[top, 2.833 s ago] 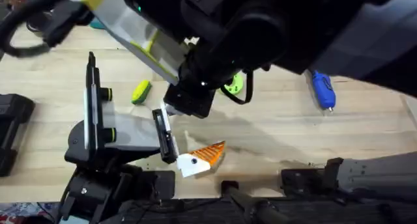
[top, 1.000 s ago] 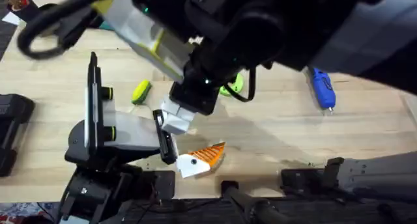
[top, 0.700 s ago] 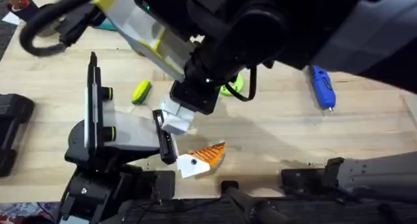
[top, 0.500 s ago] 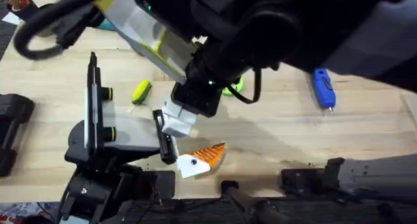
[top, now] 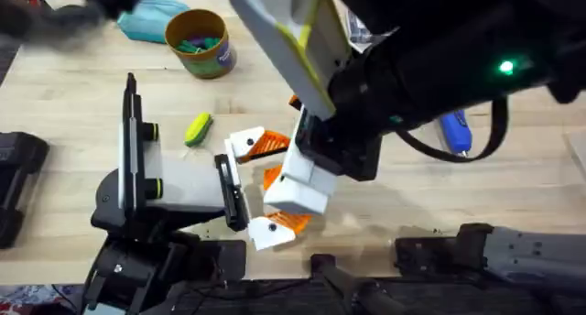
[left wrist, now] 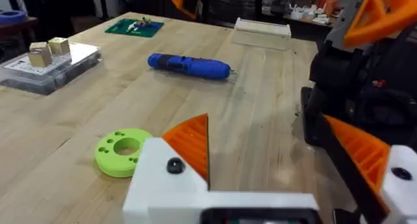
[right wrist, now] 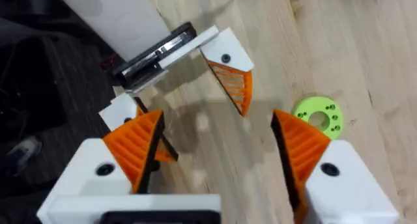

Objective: Pick up the gripper from the table and insert it into the empty holder that is missing its gripper. Then pick up a screw, insert it into the mounting hole, and use the screwdriver to tighten it. Finally, clean up the table by picking up the vegetable and placing it into the bucket.

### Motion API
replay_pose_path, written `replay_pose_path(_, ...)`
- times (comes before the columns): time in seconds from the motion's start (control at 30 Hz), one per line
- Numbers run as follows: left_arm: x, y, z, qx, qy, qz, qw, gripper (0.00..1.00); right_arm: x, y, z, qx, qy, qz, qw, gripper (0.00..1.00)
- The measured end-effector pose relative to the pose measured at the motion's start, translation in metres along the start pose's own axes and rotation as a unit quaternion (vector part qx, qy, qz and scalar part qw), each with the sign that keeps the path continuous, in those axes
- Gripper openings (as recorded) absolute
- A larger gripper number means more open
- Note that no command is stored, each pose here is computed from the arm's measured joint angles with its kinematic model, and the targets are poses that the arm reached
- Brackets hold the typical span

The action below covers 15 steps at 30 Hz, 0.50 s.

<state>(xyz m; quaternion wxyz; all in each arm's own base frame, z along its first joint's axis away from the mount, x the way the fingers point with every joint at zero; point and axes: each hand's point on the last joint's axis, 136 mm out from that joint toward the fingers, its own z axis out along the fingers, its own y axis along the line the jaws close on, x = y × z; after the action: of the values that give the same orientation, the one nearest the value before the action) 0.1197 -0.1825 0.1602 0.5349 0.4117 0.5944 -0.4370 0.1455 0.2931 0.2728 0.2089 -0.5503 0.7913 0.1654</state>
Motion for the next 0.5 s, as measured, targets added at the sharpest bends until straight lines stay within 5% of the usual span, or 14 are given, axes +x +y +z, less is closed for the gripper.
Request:
replay_pose_path(0.1,0.0000,0.0000,0.0000,0.000,0.000,0.000,1.000,0.885,0.0003,-0.0002,0.0019,0.000,0.003,0.000,1.000,0.997)
replay_pose_path(0.3,0.0000,0.0000,0.0000,0.000,0.000,0.005,1.000,0.067,0.0006,-0.0002,0.0022,-0.001,0.004,0.000,1.000,0.997)
replay_pose_path(0.5,0.0000,0.0001,0.0000,0.000,0.000,0.005,1.000,0.007,0.0030,0.0002,0.0022,-0.001,0.009,0.001,1.000,0.995)
